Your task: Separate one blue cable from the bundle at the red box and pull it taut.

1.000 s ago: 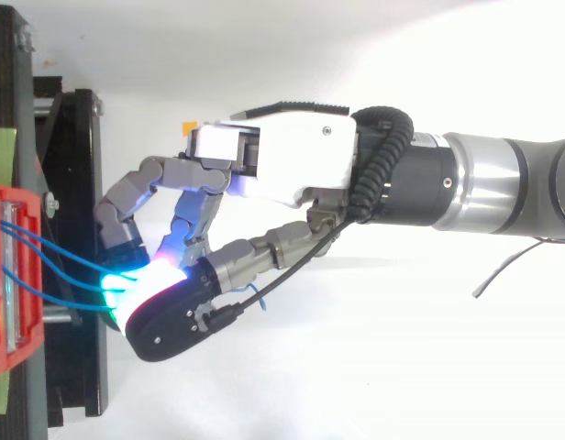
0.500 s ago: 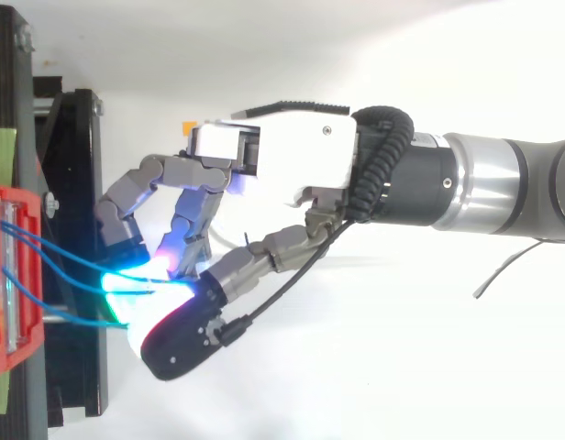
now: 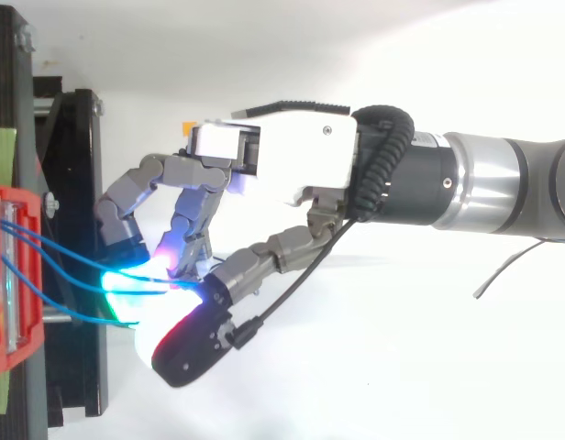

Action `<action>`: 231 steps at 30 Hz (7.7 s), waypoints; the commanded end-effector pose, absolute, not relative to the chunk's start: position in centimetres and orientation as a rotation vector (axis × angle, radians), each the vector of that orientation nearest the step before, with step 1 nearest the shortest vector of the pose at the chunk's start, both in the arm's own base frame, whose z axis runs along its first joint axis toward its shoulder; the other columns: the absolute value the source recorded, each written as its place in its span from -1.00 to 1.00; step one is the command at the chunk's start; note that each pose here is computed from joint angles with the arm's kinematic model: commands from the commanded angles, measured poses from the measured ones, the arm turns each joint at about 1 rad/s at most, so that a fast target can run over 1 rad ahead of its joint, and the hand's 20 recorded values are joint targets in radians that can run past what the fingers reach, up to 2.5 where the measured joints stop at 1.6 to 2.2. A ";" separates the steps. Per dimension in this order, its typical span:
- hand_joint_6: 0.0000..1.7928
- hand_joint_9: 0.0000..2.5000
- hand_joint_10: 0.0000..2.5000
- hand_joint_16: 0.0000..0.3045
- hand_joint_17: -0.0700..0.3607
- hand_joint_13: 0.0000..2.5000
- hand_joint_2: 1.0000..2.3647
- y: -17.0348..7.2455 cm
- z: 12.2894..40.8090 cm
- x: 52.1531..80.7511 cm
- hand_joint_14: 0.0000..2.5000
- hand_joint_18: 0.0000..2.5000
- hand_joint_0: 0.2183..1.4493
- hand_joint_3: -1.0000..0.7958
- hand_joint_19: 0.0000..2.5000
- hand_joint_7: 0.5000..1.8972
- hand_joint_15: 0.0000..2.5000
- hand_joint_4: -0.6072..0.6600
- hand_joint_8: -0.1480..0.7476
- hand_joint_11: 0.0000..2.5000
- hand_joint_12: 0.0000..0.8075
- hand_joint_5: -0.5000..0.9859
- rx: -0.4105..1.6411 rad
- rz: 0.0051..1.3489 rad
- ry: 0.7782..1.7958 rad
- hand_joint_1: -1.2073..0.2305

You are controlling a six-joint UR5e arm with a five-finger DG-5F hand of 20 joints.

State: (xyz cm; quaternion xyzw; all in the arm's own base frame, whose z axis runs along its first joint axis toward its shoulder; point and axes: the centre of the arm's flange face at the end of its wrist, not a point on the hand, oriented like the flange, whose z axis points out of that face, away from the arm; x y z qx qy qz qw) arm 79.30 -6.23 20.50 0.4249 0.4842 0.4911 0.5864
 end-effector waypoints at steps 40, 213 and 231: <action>0.05 -0.04 -0.99 -0.68 -0.16 -0.04 -1.00 -6.3 20.6 79.3 -0.98 -0.08 -0.14 -0.44 -0.44 -0.04 -0.38 0.01 0.22 0.00 0.06 -0.55 1.000 1.145 1.126 -0.54; 0.04 0.10 -1.00 -0.64 -0.10 -0.05 -0.99 -10.6 21.9 76.0 -0.98 -0.10 -0.23 -0.38 -0.42 -0.21 -0.34 0.15 0.17 0.27 0.13 -0.59 1.222 1.210 1.076 -0.27; 0.03 0.08 -1.00 -0.64 -0.10 -0.06 -0.98 -10.6 22.0 76.1 -0.98 -0.12 -0.30 -0.23 -0.40 -0.16 -0.33 0.16 0.21 0.25 0.12 -0.56 1.215 1.215 1.069 -0.26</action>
